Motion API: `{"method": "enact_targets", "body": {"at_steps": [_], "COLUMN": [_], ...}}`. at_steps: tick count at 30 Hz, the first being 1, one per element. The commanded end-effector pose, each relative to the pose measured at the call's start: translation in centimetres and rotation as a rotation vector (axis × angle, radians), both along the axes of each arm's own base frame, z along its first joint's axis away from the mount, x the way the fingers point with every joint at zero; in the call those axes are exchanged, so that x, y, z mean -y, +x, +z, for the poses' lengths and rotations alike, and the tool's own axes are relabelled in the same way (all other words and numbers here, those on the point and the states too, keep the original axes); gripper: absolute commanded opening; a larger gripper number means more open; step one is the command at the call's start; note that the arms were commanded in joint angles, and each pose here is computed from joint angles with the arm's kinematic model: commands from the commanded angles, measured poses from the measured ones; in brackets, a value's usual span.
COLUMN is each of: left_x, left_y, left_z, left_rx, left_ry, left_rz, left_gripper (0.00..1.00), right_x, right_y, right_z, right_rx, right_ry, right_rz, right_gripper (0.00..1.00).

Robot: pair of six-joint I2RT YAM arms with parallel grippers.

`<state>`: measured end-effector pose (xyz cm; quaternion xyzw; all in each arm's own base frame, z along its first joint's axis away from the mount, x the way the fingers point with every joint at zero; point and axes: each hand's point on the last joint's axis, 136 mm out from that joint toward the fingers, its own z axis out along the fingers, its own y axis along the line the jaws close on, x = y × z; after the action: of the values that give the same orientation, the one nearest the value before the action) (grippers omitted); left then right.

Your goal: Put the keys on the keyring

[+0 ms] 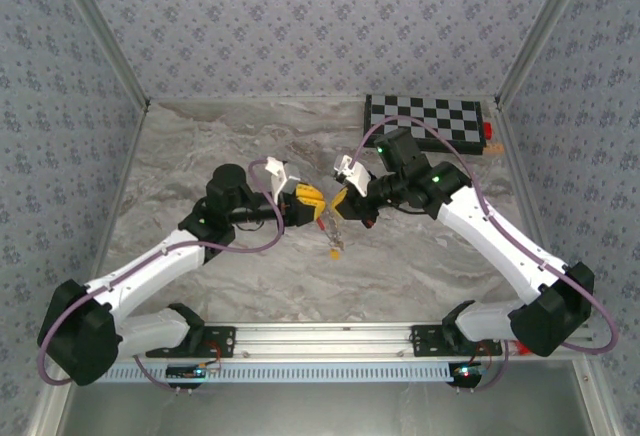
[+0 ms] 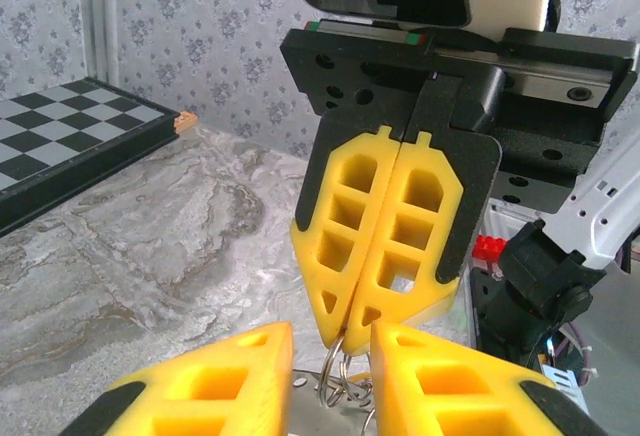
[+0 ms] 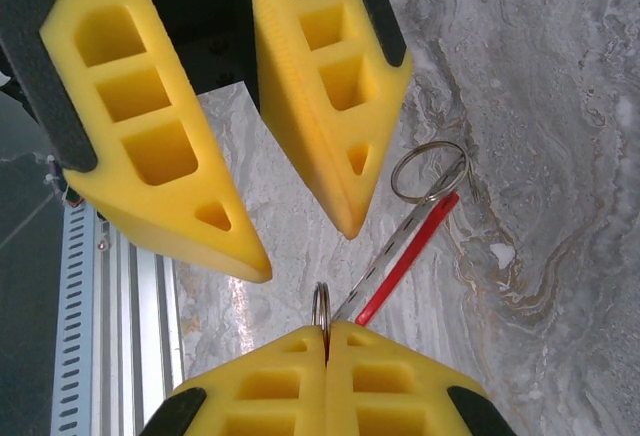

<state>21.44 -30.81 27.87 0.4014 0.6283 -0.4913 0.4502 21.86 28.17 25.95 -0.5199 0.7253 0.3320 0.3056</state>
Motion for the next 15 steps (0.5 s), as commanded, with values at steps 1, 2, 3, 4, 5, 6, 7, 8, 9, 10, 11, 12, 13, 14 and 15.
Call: {"method": "enact_targets", "body": {"at_steps": [1,2,3,4,5,6,7,8,9,10,11,12,13,14,15], "left_x": [0.27,0.27,0.28,0.29,0.28,0.34,0.32,0.33,0.39,0.4,0.44,0.47,0.49,0.5,0.53], "left_y": [0.11,0.18,0.27,0.37,0.48,0.51,0.6,0.61,0.52,0.47,0.36,0.26,0.2,0.19,0.17], "left_z": [0.43,0.3,0.13,0.11,-0.02,-0.13,-0.2,-0.29,-0.3,-0.28,-0.3,-0.34,-0.32,-0.4,-0.41], "left_rx": [0.019,0.016,0.013,0.012,0.009,0.006,0.004,0.002,0.002,0.001,0.0,-0.002,-0.003,-0.006,-0.007], "left_ry": [0.002,0.005,0.009,0.01,0.014,0.017,0.018,0.019,0.018,0.017,0.016,0.015,0.015,0.016,0.016], "left_rz": [-0.026,-0.025,-0.024,-0.021,-0.018,-0.018,-0.017,-0.018,-0.024,-0.029,-0.037,-0.043,-0.047,-0.049,-0.051], "left_gripper": [0.27,0.26,0.27,0.27,0.27,0.27,0.27,0.27,0.27,0.26,0.26,0.26,0.26,0.27,0.26], "right_x": [-0.19,-0.23,-0.23,-0.22,-0.23,-0.2,-0.23,-0.19,-0.19,-0.18,-0.18,-0.2,-0.21,-0.23,-0.23], "right_y": [-0.18,-0.21,-0.29,-0.29,-0.32,-0.35,-0.3,-0.32,-0.31,-0.29,-0.27,-0.26,-0.24,-0.23,-0.24], "right_z": [1.18,1.21,1.15,1.18,1.22,1.19,1.35,1.29,1.34,1.35,1.27,1.27,1.22,1.27,1.32], "right_rx": [0.03,0.031,0.03,0.032,0.035,0.035,0.041,0.04,0.045,0.046,0.045,0.046,0.046,0.048,0.048], "right_ry": [0.008,0.008,0.007,0.007,0.007,0.007,0.011,0.011,0.012,0.013,0.011,0.012,0.011,0.013,0.015], "right_rz": [0.019,0.02,0.021,0.022,0.022,0.022,0.022,0.021,0.02,0.02,0.019,0.02,0.019,0.02,0.019], "right_gripper": [0.0,0.0,0.0,0.0,0.0,0.0,0.0,0.0,0.0,0.0,0.0,0.0,0.0,0.0,0.0]}}
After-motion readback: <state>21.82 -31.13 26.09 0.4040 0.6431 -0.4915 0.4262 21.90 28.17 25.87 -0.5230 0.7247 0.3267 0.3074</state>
